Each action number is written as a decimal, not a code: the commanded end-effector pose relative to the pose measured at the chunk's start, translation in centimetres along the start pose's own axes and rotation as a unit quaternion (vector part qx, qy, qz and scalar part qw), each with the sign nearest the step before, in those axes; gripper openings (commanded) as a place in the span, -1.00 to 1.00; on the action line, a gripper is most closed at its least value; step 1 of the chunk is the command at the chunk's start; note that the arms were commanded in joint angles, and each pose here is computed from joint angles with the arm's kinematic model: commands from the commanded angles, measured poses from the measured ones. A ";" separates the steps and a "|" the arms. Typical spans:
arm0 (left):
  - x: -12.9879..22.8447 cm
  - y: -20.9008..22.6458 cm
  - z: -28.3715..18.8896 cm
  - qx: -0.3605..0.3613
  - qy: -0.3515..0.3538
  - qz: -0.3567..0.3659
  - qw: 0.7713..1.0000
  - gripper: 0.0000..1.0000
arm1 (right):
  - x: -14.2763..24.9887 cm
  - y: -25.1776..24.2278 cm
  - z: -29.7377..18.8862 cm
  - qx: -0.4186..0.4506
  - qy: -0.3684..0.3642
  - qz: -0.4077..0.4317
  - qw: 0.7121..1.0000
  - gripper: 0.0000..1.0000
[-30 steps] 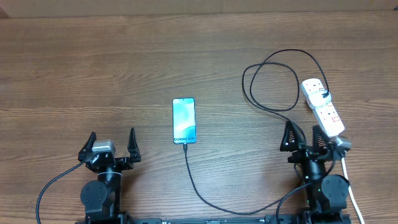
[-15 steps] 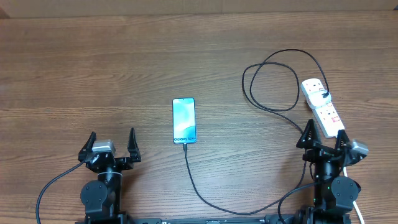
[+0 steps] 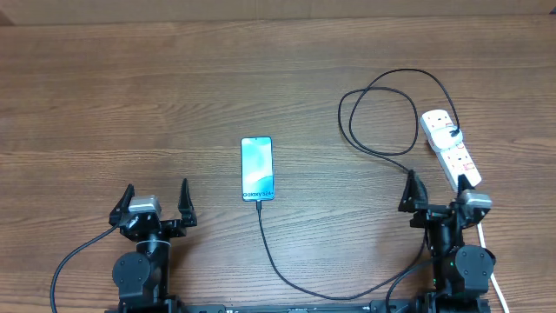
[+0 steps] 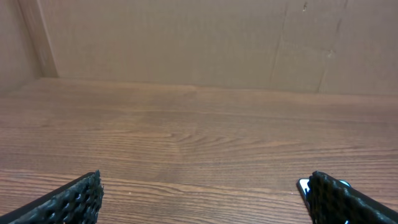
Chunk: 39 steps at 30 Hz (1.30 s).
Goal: Plug charger to phone and switch on socket
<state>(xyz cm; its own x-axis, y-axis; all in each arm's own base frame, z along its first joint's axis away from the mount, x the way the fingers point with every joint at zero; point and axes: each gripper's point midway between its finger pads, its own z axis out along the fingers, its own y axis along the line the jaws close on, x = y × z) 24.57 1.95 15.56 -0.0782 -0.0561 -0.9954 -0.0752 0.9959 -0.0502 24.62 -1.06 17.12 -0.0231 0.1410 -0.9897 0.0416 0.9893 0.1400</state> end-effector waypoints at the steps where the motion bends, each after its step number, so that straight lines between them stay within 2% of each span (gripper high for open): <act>1: 0.0 -0.2 0.0 0.003 -0.003 0.010 1.000 0.99 | 0.3 0.8 0.0 -0.017 0.000 -0.039 0.999 1.00; 39: -0.1 -0.2 0.0 0.003 -0.003 0.010 1.000 0.99 | 0.4 2.1 -0.1 -0.045 0.001 -0.041 0.998 1.00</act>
<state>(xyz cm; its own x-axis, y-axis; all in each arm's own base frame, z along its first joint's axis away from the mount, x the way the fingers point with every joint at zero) 24.57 1.95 15.55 -0.0786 -0.0561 -0.9953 -0.0752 0.9959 -0.0502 24.63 0.96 17.14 -0.0309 0.0685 -0.9972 -0.0420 0.9967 0.0698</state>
